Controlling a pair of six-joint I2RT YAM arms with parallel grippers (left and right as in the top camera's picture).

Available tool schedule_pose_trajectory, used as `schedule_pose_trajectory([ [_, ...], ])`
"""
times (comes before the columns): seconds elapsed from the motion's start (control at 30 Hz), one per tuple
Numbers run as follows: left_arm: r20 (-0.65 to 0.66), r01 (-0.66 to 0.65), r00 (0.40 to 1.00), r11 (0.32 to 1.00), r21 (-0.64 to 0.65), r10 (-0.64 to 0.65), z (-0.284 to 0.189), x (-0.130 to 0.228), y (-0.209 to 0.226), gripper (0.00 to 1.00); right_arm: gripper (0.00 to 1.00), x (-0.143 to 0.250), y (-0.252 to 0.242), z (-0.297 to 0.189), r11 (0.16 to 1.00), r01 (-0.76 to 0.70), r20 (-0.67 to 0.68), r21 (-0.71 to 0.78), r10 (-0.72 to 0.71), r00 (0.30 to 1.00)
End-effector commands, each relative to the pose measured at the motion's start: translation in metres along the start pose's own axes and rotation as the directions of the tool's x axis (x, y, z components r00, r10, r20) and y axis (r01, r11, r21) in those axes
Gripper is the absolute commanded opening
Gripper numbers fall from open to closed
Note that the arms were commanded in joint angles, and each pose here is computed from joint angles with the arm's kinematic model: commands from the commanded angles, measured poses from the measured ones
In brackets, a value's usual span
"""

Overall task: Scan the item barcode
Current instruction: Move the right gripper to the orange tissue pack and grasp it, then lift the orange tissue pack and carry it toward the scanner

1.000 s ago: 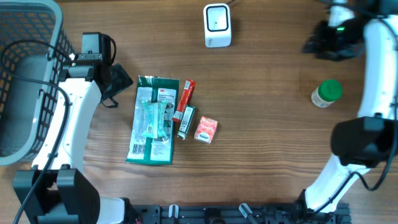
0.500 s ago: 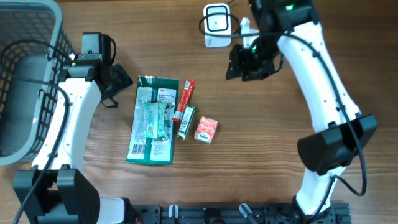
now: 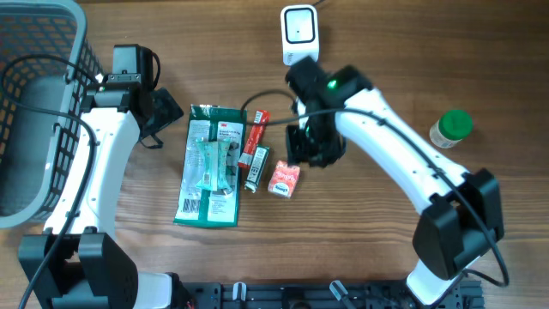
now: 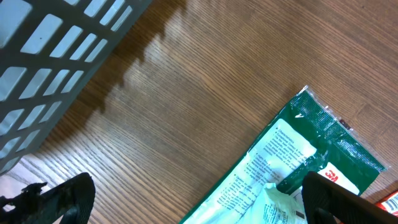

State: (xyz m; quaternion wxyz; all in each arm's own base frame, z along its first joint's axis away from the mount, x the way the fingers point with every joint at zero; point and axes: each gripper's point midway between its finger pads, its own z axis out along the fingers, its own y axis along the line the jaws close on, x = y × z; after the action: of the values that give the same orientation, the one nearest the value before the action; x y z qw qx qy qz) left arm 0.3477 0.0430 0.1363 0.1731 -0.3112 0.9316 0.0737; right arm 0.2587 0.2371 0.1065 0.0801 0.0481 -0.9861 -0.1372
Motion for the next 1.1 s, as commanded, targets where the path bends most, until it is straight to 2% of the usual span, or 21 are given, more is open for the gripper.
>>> schedule_pose_trajectory([
  [0.0,-0.003,0.021,1.0,1.0,-0.023,-0.021,0.004,0.001,0.005,1.0,0.44,0.014,0.0,0.029,0.997,-0.074,-0.065,-0.038,0.071,0.995],
  [0.3,-0.003,0.021,1.0,1.0,-0.023,-0.021,0.004,0.001,0.005,1.0,0.43,0.02,-0.013,0.067,0.989,-0.138,-0.074,-0.049,0.135,0.988],
  [0.5,-0.003,0.021,1.0,0.999,-0.023,-0.021,0.004,0.001,0.005,1.0,0.43,0.012,-0.017,0.087,0.983,-0.163,-0.026,-0.084,0.162,0.986],
  [0.6,-0.003,0.021,1.0,1.0,-0.023,-0.021,0.004,0.001,0.005,1.0,0.41,0.005,-0.015,0.09,0.983,-0.151,0.002,-0.103,0.152,0.988],
  [0.7,-0.003,0.021,1.0,1.0,-0.023,-0.021,0.004,0.001,0.005,1.0,0.37,-0.001,-0.025,0.09,0.978,-0.203,0.042,-0.055,0.206,0.978],
  [0.87,-0.003,0.021,1.0,1.0,-0.023,-0.021,0.004,0.001,0.005,1.0,0.36,-0.004,-0.025,0.09,0.974,-0.221,0.055,-0.053,0.223,0.973],
  [1.07,-0.002,0.021,1.0,1.0,-0.023,-0.021,0.004,0.001,0.005,1.0,0.3,-0.009,-0.026,0.091,0.969,-0.24,0.082,-0.057,0.244,0.966],
])
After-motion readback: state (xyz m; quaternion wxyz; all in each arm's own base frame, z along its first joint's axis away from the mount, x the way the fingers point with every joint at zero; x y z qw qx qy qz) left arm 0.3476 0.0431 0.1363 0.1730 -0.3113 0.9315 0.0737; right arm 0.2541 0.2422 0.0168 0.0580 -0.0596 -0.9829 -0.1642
